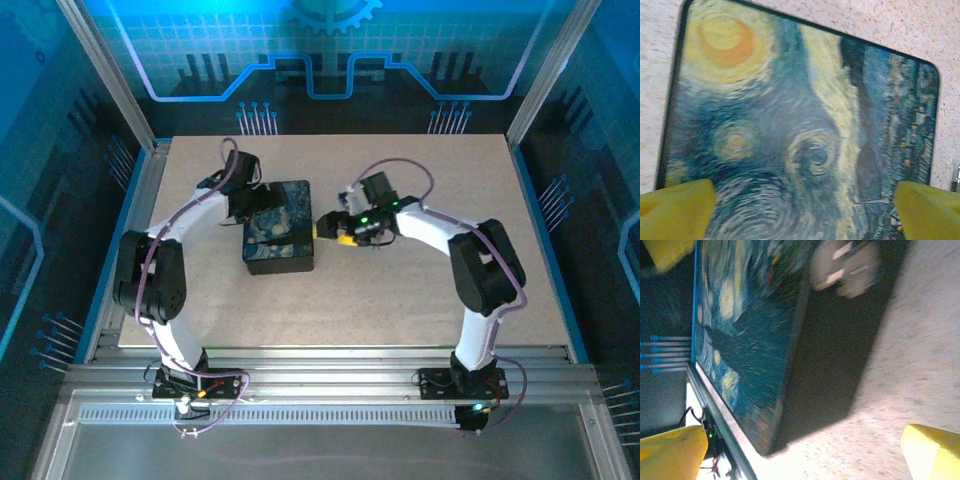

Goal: Unlock the padlock with the key

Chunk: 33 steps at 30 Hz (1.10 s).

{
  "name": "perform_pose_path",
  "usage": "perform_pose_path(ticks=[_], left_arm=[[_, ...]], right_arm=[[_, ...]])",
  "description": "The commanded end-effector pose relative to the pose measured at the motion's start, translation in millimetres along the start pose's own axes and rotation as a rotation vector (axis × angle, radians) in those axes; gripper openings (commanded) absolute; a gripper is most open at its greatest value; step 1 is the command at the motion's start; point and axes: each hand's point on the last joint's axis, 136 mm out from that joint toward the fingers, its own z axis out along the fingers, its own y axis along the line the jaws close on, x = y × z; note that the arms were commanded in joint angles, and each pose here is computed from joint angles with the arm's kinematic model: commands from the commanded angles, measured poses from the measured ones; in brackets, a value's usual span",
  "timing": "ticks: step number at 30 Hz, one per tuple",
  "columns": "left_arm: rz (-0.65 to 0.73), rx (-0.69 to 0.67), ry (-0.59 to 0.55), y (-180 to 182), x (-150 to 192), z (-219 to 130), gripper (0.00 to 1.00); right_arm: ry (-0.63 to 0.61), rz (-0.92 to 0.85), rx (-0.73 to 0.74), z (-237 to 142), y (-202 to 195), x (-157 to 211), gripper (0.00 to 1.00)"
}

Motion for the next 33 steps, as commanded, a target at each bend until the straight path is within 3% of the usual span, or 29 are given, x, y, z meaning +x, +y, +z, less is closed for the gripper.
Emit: perform_pose_path(ticks=[1, 6, 13, 16, 20, 23, 24, 26, 33], left_arm=[[-0.022, -0.086, 0.021, 42, 10, -11, 0.99], [0.044, -0.162, -0.108, 69, -2, -28, 0.99], [0.225, -0.236, -0.456, 93, -28, -64, 0.99], [0.337, -0.27, -0.544, 107, -24, -63, 0.99], [0.382, -0.237, -0.592, 114, -14, -48, 0.99], [0.421, -0.19, -0.632, 112, -12, -34, 0.99], [0.406, -0.178, -0.6, 112, -10, -32, 0.99], [0.394, -0.069, -0.662, 102, -10, -35, 0.99], [0.426, -0.011, -0.695, 103, 2, -19, 0.99]], right_arm=[[-0.085, -0.071, 0.091, -50, -16, -13, 1.0], [-0.21, -0.142, 0.29, -103, -63, -25, 1.0], [-0.41, -0.178, 0.567, -161, -120, -37, 1.0], [-0.488, -0.235, 0.688, -176, -140, -38, 1.0], [-0.619, -0.32, 0.744, -185, -154, -34, 1.0], [-0.615, -0.326, 0.749, -186, -165, -32, 1.0], [-0.625, -0.336, 0.754, -186, -167, -31, 1.0], [-0.661, -0.35, 0.751, -189, -171, -31, 1.0], [-0.76, -0.445, 0.753, -177, -180, -17, 1.0]])
